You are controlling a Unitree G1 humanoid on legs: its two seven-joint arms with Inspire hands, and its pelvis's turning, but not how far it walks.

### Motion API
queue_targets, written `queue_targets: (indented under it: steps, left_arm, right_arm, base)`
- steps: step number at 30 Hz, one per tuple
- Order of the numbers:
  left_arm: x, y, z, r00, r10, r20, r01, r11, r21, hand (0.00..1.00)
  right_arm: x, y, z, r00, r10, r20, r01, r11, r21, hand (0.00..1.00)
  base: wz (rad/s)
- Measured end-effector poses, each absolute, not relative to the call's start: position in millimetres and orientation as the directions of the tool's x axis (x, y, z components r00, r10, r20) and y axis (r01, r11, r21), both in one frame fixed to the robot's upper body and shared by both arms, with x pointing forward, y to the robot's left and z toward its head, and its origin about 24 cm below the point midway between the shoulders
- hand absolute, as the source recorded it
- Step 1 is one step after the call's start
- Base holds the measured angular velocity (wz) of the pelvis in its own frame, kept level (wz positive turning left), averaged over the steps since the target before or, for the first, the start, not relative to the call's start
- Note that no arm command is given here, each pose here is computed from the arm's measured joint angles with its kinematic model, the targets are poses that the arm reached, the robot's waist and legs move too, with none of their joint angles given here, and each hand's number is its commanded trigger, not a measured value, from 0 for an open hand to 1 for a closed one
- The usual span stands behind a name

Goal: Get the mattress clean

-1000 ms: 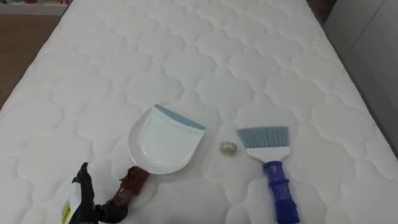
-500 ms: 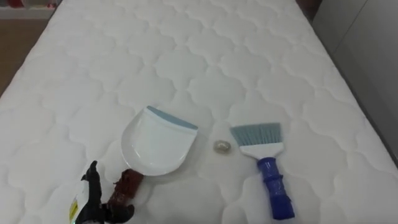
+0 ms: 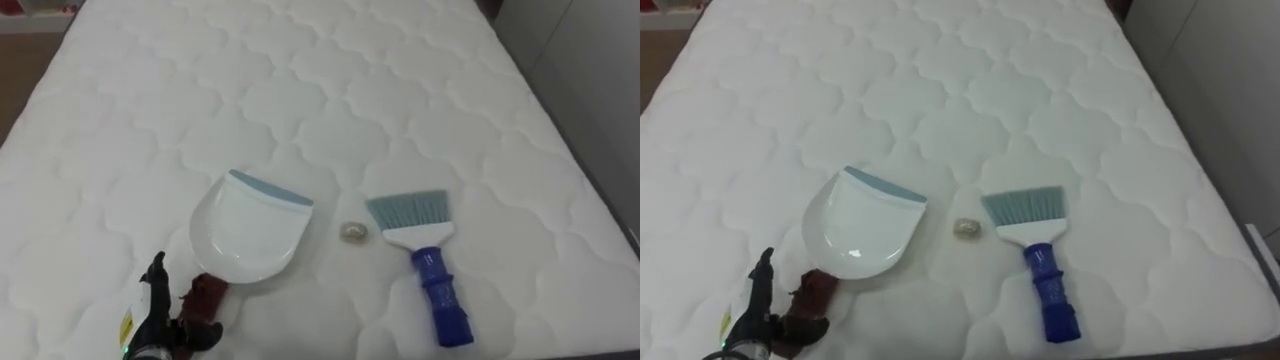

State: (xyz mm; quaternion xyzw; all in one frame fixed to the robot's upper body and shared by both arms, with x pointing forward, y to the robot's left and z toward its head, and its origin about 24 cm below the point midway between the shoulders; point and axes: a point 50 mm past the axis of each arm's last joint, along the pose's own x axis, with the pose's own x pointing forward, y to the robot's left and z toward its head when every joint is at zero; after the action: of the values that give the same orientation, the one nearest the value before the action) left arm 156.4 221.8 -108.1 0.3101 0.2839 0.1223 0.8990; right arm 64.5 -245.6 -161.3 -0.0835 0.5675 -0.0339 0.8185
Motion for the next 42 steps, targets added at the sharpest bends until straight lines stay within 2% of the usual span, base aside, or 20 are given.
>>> queue_targets:
  steps: [19,42]
  left_arm:
    - [152.1,217.5,-119.1,0.779,0.365,-0.510,0.017,0.801,0.599,0.00]
    - [169.7,218.6,-110.9,0.807,0.385,-0.448,-0.026,0.781,0.625,0.00]
  right_arm:
    - [70.1,-246.0,-161.1,0.351,-0.153,-0.924,-0.043,0.983,-0.179,0.00]
    - [75.7,-244.7,-160.8,0.359,-0.148,-0.922,-0.026,0.985,-0.168,0.00]
  base:
    - [0.00]
    - [-0.01]
